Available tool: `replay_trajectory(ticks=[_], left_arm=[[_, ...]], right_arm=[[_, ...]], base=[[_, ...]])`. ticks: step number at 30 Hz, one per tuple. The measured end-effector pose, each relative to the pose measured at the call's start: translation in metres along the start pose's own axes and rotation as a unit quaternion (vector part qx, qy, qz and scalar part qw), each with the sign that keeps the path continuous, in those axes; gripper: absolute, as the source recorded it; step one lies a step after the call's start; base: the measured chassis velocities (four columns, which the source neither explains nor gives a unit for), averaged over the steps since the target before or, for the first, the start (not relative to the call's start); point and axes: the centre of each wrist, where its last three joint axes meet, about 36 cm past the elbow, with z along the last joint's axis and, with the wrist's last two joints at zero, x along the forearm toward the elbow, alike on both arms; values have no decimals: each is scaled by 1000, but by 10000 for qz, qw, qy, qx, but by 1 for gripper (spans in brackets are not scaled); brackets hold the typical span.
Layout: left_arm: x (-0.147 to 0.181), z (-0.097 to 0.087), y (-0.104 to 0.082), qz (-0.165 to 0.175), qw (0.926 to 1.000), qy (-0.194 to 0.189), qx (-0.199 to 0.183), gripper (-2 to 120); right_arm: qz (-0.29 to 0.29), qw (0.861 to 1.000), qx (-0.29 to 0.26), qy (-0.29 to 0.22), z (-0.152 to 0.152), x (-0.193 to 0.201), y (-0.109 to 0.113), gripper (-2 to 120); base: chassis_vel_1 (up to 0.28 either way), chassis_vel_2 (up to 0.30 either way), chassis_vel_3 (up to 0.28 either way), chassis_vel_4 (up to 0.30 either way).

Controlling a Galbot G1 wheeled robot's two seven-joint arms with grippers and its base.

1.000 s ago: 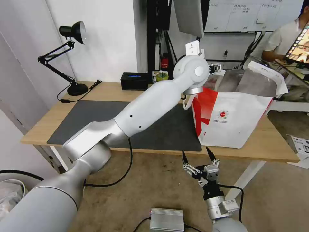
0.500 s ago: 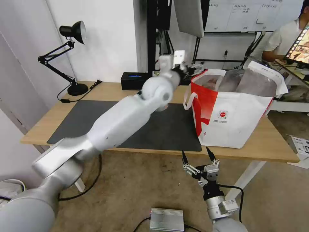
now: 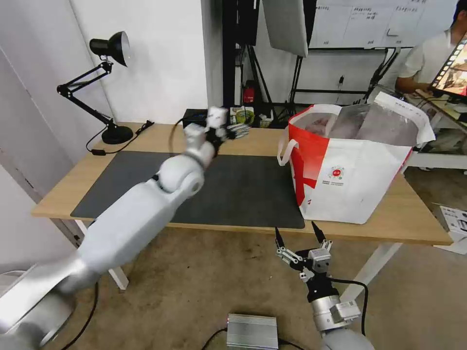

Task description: Pick up the trash from the table and place it into the takeout bag.

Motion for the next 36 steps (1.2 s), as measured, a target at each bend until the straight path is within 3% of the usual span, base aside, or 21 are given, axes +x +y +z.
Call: replay_trajectory(ticks=[3,6,10,19,22,28,36], left_arm=[[39,24,9,-326,9993,156,28,100],[63,36,14,-538,9983,217,88,100],[94,53,15,-608,9978,262,67,100],[155,62,6,-957,9949,243,201,100],[196,62,5,-1242,9917,284,153,100],[242,66,-10,-1463,9885,332,187,100],[254,76,-16,-1491,9876,415,266,100]], right_arm=[[1,10000,0,0,0,0,0,100],[-1,10000,0,0,0,0,0,100],[0,10000,0,0,0,0,0,100],[0,10000,0,0,0,0,0,100],[0,10000,1,0,0,0,0,100],[0,10000,0,0,0,0,0,100],[0,10000,0,0,0,0,0,100]], base=[[0,0,0,0],[0,0,0,0],[0,0,0,0],[0,0,0,0],[0,0,0,0],[0,0,0,0],[0,0,0,0]])
